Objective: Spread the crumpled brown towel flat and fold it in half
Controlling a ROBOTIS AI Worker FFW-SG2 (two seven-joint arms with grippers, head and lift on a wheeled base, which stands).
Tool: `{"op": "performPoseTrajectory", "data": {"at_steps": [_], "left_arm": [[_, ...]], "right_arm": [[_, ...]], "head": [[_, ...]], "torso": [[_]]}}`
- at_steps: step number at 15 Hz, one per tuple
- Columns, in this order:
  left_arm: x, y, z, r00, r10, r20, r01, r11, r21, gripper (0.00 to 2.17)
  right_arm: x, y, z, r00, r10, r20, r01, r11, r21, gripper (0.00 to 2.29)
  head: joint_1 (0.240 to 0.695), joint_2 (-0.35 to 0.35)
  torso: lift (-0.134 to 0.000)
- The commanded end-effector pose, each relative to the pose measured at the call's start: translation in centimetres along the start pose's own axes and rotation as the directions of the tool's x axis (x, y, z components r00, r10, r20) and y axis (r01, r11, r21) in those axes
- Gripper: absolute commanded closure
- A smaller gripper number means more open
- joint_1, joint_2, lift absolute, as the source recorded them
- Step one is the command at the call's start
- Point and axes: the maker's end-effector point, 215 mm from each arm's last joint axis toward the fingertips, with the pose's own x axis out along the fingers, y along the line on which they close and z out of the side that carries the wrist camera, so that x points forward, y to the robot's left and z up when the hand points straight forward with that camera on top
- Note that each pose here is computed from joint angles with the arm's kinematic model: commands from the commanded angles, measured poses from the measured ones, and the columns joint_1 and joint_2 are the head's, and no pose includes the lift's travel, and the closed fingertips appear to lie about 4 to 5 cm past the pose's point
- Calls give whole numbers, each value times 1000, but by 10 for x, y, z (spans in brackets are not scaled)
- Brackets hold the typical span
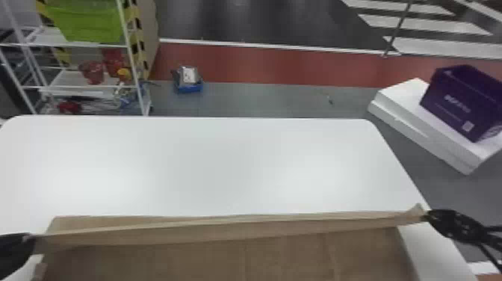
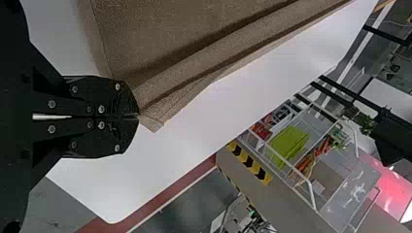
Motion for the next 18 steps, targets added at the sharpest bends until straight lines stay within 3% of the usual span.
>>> {"op": "performPoseTrajectory", "data": {"at_steps": [1,8,11,12,13,14,15,16,17,18], "left_arm": [[-2,-7,-3,1000,-7,0,7,1000,8,974],[-18,-27,-20,998,-44,-55,46,999,26,974],[-23,-32,-44,986,-56,-154,60,998,17,971],[-23,-33,-53,980,-55,-189,61,998,23,876],[-21,-32,-57,977,-43,-210,52,998,38,667],[-21,-30,-59,975,-32,-221,42,998,43,613],[-22,-26,-62,974,-17,-226,28,999,46,613],[-21,-22,-66,974,-1,-228,11,999,45,613],[-22,-20,-68,974,4,-228,6,999,44,613],[-25,-12,-65,975,26,-221,-14,998,59,613]], "right_arm": [[3,18,0,999,29,12,-29,999,-43,1352],[-7,38,-6,999,38,3,-38,998,-44,1352],[-18,48,0,999,27,22,-25,997,-76,1345],[-20,53,0,999,28,22,-26,997,-76,1258],[-21,60,-3,999,37,16,-36,997,-67,957],[-21,66,-6,999,46,10,-45,997,-64,799],[-23,69,-12,999,38,4,-38,998,-48,785],[-26,70,-18,1000,24,-2,-24,999,-39,505],[-28,70,-17,1000,10,7,-10,998,-54,370],[-32,65,-18,1000,-6,4,6,998,-60,367]], "head": [[695,-131],[695,-136],[695,-148],[695,-145],[695,-144],[695,-141],[695,-139],[695,-136],[695,-133],[695,-131]], "torso": [[-124],[-124],[-124],[-124],[-124],[-124],[-124],[-124],[-124],[-124]]}}
